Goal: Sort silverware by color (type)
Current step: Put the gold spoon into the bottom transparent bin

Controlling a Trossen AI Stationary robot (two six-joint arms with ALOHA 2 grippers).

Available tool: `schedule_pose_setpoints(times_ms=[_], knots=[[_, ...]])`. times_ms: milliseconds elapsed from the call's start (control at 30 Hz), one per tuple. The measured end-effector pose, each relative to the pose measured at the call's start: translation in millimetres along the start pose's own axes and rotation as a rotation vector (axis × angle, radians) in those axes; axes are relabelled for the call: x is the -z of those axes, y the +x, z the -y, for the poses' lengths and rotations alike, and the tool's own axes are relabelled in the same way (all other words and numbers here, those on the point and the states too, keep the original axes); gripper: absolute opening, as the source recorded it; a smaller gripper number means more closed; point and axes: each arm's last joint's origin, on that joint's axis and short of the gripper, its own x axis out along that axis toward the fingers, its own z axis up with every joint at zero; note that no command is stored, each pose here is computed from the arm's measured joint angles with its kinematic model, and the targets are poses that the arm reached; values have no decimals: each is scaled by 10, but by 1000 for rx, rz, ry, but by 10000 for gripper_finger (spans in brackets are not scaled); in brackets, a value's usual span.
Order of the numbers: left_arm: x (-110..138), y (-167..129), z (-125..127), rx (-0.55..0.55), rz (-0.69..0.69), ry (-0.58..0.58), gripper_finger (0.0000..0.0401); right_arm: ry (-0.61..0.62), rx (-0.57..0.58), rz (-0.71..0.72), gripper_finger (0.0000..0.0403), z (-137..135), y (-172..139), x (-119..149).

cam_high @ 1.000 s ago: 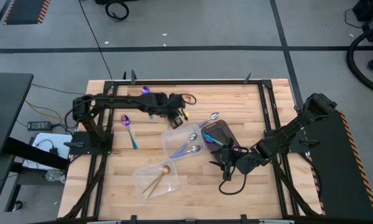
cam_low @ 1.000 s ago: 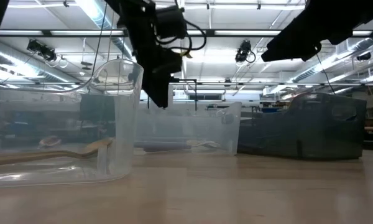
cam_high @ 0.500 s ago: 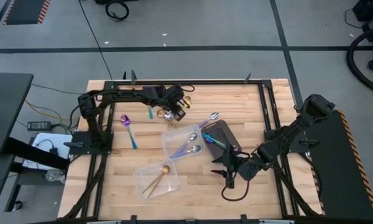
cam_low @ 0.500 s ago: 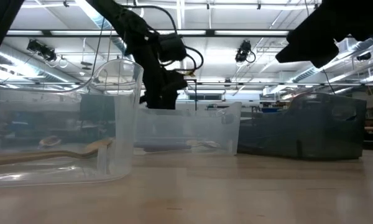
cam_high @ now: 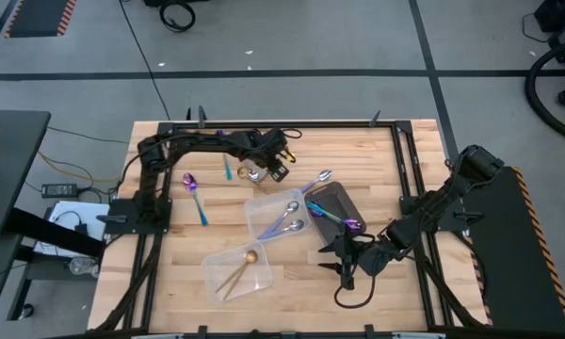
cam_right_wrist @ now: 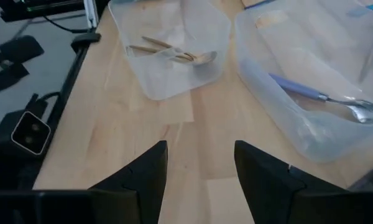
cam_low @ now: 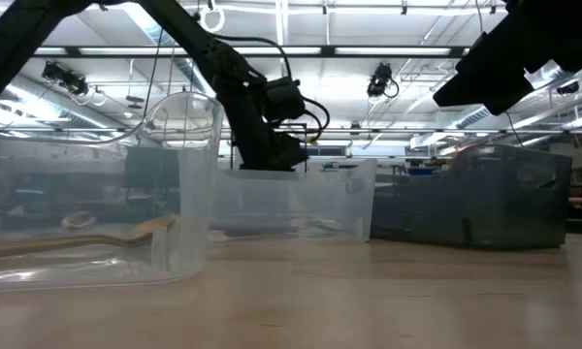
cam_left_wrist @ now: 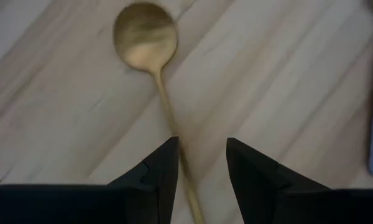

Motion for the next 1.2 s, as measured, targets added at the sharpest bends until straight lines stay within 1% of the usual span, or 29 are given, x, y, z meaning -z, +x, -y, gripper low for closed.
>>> schedule_pose_setpoints(times_ms=[100,167,267,433,600,867,1033,1100,1200], knots=[[-64,74,-28,-6,-4,-10,141,0,-7,1,196,-5,5,-2],[-66,121,-60,-18,-37,-15,141,1,-11,0,196,-9,11,0],[-94,188,-94,-19,-48,-25,141,-1,-12,-1,196,-9,12,2],[-123,199,-146,-18,-45,-39,141,-2,-19,-2,196,-12,11,0],[-105,199,-181,-15,-74,-46,141,-1,-19,-1,196,-13,11,0],[30,160,-179,-38,-218,-28,141,0,-20,1,196,-14,11,-2],[62,145,-173,-18,-257,-18,141,0,-20,1,196,-14,11,-2],[75,141,-176,-20,-272,-8,137,0,-20,1,196,-14,11,-2],[83,139,-179,-23,-279,-7,112,0,-20,1,196,-14,11,-2]])
